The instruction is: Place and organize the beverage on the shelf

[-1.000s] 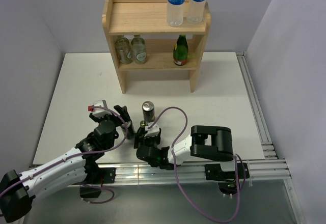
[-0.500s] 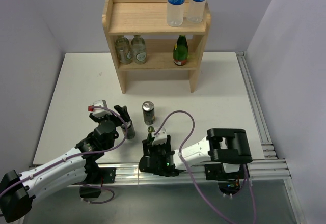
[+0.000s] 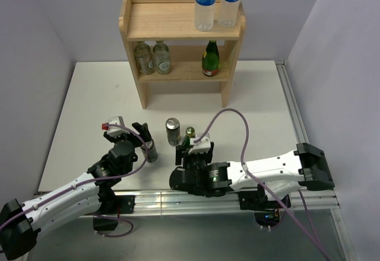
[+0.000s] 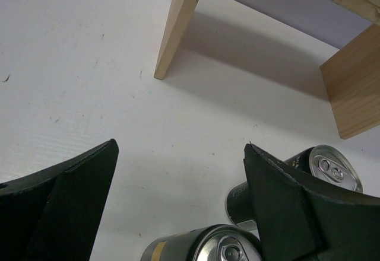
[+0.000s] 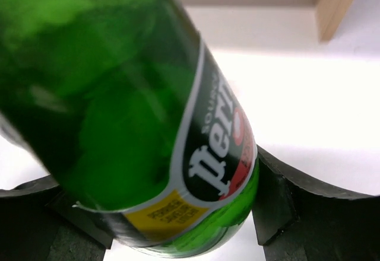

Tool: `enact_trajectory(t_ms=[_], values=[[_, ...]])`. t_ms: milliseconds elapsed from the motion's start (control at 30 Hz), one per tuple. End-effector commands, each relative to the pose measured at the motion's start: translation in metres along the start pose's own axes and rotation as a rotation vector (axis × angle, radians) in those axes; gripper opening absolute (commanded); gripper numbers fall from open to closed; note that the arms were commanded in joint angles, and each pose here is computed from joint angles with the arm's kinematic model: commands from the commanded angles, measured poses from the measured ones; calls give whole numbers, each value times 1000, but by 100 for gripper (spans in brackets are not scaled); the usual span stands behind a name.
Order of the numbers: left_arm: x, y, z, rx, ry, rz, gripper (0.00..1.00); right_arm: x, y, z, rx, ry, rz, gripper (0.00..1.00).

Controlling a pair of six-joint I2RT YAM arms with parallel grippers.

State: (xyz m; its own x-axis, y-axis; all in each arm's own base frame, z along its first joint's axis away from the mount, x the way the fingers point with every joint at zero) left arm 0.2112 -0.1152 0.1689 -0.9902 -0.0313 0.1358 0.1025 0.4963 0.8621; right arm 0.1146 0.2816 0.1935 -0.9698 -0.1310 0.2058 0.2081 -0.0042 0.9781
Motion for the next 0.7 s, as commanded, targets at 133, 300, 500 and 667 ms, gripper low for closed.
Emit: enact_trajectory(t_ms=[133,300,500,667], values=[[0,4,-3,18,-13,-17,94,-46,110,-16,-31,73,-124,0],[-1,4,-3,15,-8,-19,94,-90,149,-34,36,28,-145,0],[-1,4,-2,15,-6,-21,94,-136,189,-36,43,4,-172,0],[0,6,-2,24,-10,-26,94,-168,202,-39,-1,-4,-168,0]])
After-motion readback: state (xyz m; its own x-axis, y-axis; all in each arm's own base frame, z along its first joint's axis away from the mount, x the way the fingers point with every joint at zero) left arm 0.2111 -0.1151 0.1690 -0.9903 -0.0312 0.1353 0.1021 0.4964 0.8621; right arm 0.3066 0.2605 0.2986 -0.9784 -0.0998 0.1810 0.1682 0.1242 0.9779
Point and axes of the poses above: each gripper's point midway between its finger pads, its own x axis back along the fingers, its own z axis along the line the jaws close on, y = z × x, the point moved 5 cm from there along x, back along the fingers, and after that the axes turned 6 degrees about x, right-handed, at the moved point
